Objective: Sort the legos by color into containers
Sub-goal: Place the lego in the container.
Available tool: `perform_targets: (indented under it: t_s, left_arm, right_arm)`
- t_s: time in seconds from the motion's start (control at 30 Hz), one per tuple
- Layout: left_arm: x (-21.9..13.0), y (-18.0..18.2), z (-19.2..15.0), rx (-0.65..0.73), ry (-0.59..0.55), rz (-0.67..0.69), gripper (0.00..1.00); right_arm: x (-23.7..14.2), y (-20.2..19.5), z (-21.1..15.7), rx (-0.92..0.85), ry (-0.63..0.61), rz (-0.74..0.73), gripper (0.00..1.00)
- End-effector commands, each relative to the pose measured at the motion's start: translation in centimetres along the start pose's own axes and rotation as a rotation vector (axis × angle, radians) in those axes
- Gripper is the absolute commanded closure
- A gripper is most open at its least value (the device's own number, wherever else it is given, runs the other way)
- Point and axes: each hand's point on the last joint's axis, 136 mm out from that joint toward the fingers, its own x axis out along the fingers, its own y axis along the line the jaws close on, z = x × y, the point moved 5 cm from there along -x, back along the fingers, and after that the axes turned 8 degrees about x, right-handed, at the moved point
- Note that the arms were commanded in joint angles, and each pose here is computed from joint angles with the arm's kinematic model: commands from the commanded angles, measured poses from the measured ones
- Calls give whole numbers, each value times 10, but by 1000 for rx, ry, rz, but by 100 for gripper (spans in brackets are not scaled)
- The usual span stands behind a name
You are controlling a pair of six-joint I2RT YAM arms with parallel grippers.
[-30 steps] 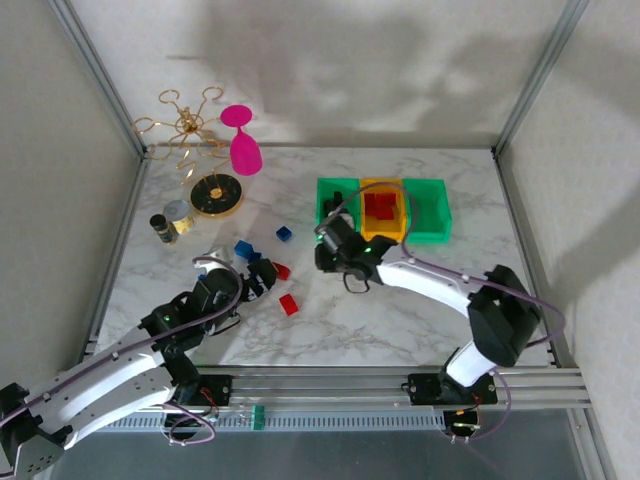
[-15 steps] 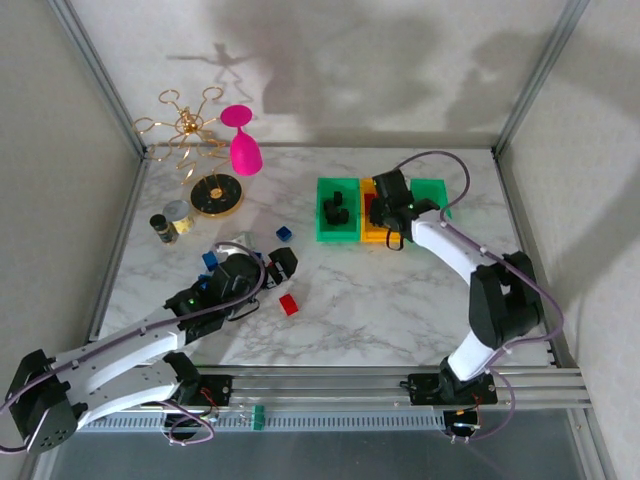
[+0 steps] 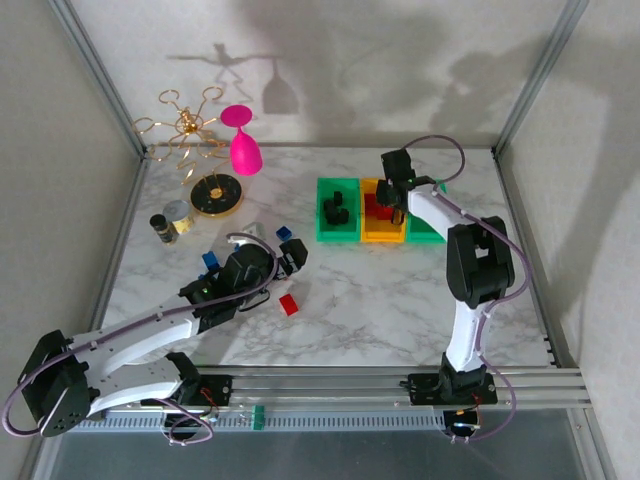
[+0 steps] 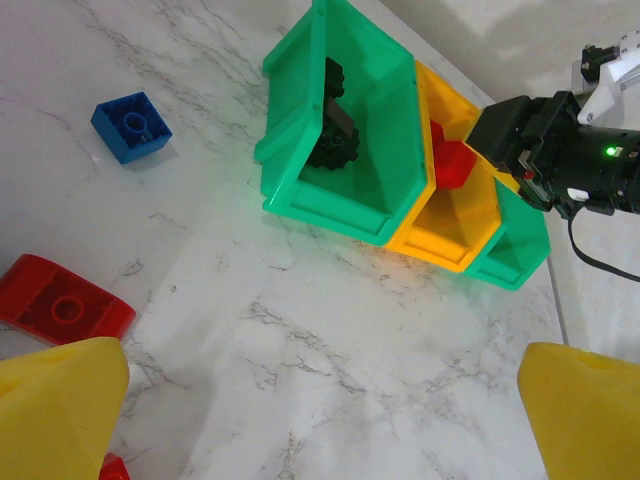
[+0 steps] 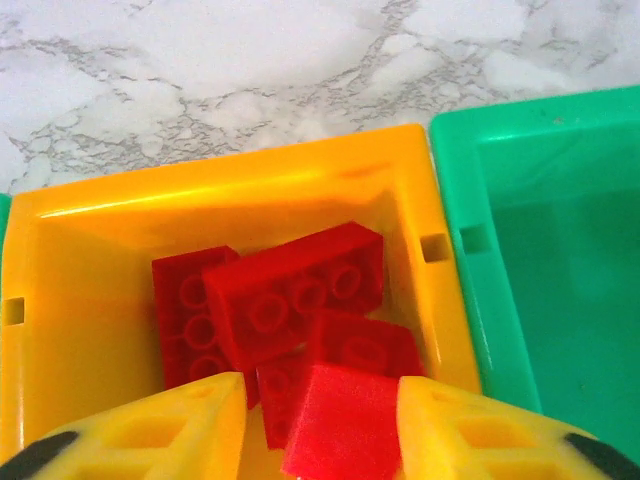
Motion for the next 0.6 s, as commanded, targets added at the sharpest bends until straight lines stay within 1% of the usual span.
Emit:
perform_targets:
  t_s: [0.0, 0.1, 0.17, 0.27, 0.43, 0.57]
  left_arm:
    - [-2, -14, 19, 2, -51, -34, 0]
    - [-2, -15, 19, 3, -52, -29, 0]
    - [-3, -15, 21, 5, -53, -26, 0]
    - [-8, -13, 22, 6, -60, -15, 0]
    - [-23, 0, 24, -4, -73, 29, 0]
    - [-42, 17, 22, -31, -86, 76, 0]
  right_arm:
    - [-7, 6, 9, -12, -11, 35, 52]
    - [-17, 5, 11, -10, -27, 45, 50]
    - [-29, 8, 11, -7, -30, 78, 50]
    - [-50, 14, 2, -14, -36, 117, 47]
    - [-75, 29, -38, -56, 17, 211, 44]
    - [-98, 52, -74, -147, 42, 302, 39]
